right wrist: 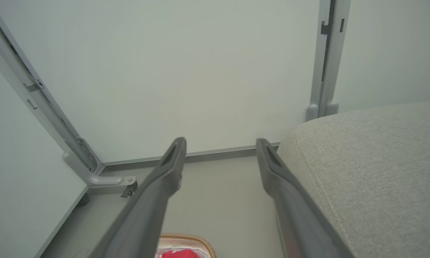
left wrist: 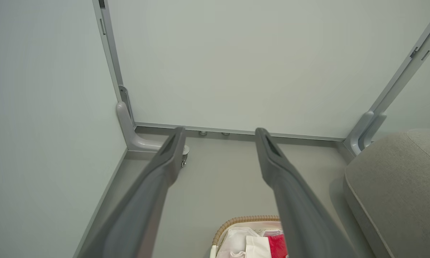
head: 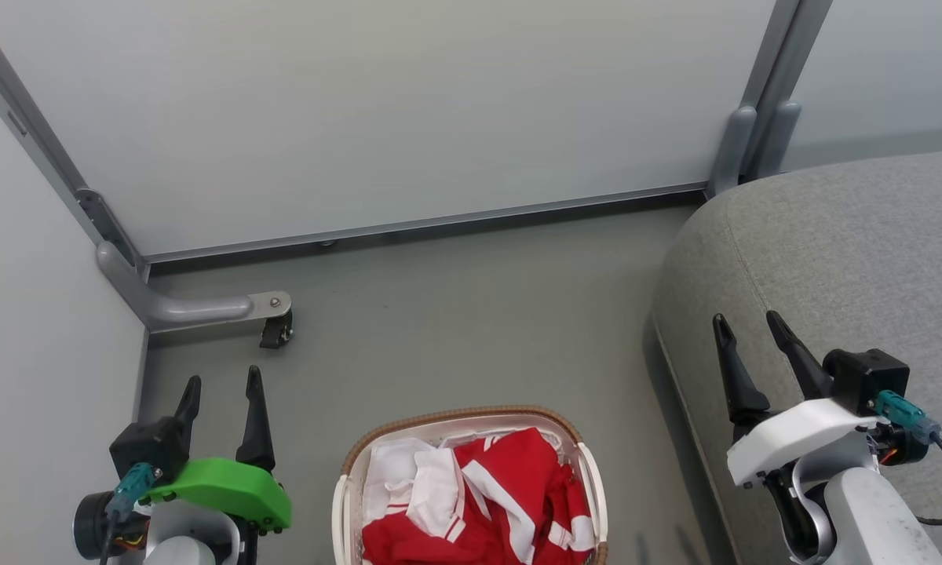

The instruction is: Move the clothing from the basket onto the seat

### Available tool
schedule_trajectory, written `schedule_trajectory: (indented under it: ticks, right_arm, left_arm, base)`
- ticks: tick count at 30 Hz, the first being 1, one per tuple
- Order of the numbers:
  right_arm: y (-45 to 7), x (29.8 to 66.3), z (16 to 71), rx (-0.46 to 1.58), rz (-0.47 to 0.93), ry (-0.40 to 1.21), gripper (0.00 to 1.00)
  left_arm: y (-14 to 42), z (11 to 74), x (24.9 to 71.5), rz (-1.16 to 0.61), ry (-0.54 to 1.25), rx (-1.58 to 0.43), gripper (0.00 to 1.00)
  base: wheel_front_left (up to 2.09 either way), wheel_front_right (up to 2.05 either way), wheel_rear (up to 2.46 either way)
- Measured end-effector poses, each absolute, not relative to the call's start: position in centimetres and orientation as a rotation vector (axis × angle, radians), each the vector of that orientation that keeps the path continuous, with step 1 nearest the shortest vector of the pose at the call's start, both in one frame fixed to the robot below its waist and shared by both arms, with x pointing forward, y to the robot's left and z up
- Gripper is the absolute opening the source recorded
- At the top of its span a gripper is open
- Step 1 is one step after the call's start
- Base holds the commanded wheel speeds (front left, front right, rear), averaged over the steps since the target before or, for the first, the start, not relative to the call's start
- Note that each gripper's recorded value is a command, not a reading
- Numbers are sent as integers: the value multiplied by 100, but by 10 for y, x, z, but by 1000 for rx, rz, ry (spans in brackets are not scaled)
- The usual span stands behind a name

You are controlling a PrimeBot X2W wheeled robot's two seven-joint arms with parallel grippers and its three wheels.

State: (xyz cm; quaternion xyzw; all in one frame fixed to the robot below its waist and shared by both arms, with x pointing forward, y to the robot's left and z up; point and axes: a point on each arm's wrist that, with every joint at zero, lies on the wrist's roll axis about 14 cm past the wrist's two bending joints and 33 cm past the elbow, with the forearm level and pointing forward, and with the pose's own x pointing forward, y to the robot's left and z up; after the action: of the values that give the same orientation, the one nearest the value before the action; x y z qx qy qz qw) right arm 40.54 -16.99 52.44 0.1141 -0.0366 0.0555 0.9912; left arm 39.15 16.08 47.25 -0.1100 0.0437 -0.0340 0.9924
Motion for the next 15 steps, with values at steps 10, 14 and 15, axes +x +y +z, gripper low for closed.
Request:
schedule_trajectory:
  ticks: [10, 14, 15]
  right_arm:
    - [-172, 402, 509, 163, 102, -41, 100]
    - [-172, 403, 501, 138, 103, -24, 100]
    - [-171, 405, 499, 134, 104, -19, 100]
  left_arm:
    - [156, 460, 389, -78, 111, -184, 100]
    - [148, 449, 390, -103, 138, -170, 100]
    - [146, 446, 391, -112, 145, -166, 100]
  base:
    - [0, 0, 0]
    - [0, 0, 0]
    - [0, 0, 0]
